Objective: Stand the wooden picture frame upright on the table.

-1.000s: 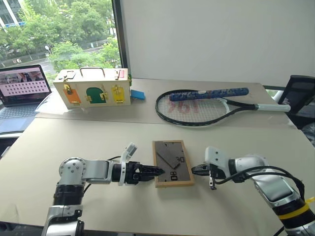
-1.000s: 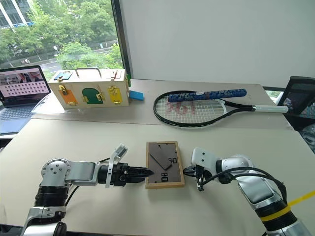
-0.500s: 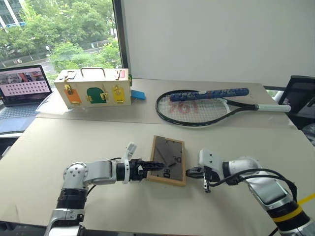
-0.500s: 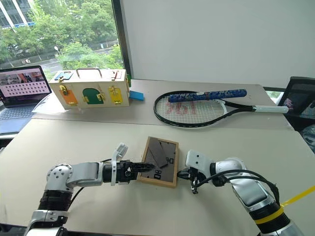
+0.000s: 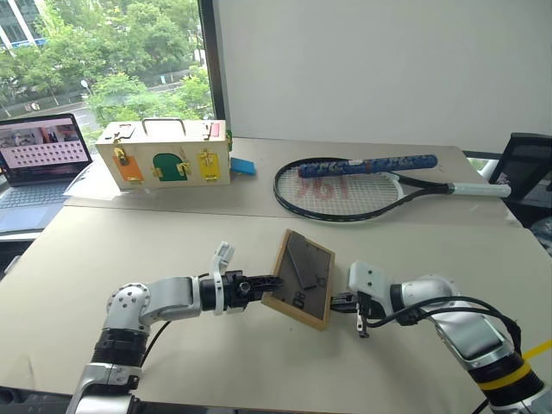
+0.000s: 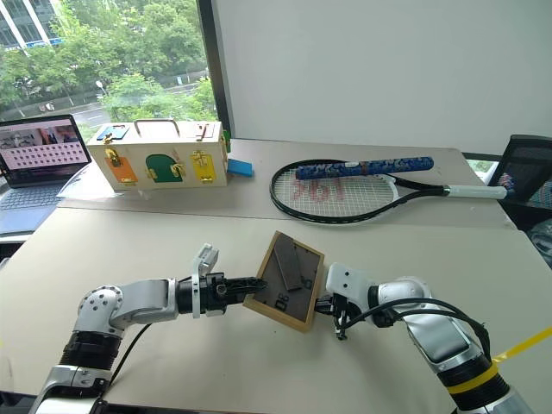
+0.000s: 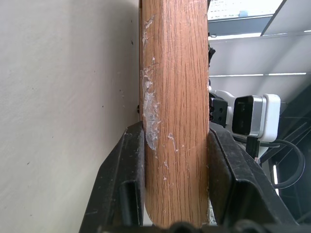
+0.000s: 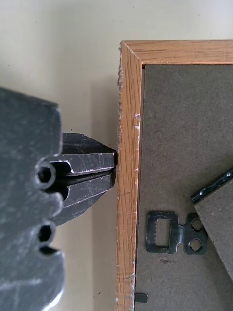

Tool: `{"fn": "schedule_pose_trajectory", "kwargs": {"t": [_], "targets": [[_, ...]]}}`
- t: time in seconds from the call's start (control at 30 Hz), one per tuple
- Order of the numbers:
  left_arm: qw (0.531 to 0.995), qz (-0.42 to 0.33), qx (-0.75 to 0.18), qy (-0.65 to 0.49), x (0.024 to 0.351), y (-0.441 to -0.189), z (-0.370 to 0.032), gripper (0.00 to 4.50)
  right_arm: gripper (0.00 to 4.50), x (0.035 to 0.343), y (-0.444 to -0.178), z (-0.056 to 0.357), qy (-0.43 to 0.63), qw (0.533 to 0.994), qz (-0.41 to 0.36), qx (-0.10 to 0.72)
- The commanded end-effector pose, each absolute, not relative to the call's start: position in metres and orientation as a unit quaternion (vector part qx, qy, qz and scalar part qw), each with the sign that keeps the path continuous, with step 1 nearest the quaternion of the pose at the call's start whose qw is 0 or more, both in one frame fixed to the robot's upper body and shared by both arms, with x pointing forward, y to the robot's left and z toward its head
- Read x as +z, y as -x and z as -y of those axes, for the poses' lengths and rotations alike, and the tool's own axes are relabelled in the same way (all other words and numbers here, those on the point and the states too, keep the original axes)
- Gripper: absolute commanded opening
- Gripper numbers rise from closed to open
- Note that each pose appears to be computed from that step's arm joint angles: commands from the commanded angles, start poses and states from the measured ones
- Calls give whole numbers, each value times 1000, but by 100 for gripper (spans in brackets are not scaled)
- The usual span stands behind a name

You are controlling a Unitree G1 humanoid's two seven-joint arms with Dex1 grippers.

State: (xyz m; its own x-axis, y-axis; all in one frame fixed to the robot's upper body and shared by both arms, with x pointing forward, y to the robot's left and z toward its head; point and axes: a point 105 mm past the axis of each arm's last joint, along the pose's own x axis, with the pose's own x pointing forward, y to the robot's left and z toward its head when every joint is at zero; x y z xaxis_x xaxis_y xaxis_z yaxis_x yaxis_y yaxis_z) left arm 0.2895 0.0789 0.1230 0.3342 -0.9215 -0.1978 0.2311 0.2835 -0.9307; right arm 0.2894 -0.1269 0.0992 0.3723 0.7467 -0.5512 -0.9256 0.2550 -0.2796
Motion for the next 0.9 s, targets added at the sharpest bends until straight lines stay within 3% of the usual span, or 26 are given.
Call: {"fn": "schedule_pose_trajectory", "kwargs": {"t": [0.03, 0.17, 0.3, 0.43, 0.53, 0.57, 0.63, 0.87, 0.9], "targets": [[678, -332, -469, 458, 163, -297, -83, 118, 0, 120, -294, 141, 296, 795, -140, 511], [679, -291, -477, 477, 183, -306, -104, 118, 0, 155, -298, 165, 217, 842, -120, 479], [684, -305, -503, 431, 185, -295, -108, 118, 0, 202, -289, 178, 101, 859, -94, 493], [693, -301, -539, 372, 186, -283, -102, 118, 0, 237, -281, 169, 30, 844, -87, 528], [691, -278, -553, 374, 194, -289, -97, 118, 0, 246, -271, 141, -29, 805, -94, 585], [691, -274, -556, 372, 196, -290, -96, 118, 47, 245, -269, 135, -27, 797, -100, 595], [691, -269, -561, 369, 197, -291, -95, 118, 96, 243, -274, 126, -22, 801, -103, 589], [694, -268, -566, 354, 195, -291, -93, 118, 337, 235, -305, 108, -18, 824, -110, 555], [695, -266, -567, 352, 195, -291, -92, 118, 337, 233, -308, 107, -14, 825, -113, 554]]}}
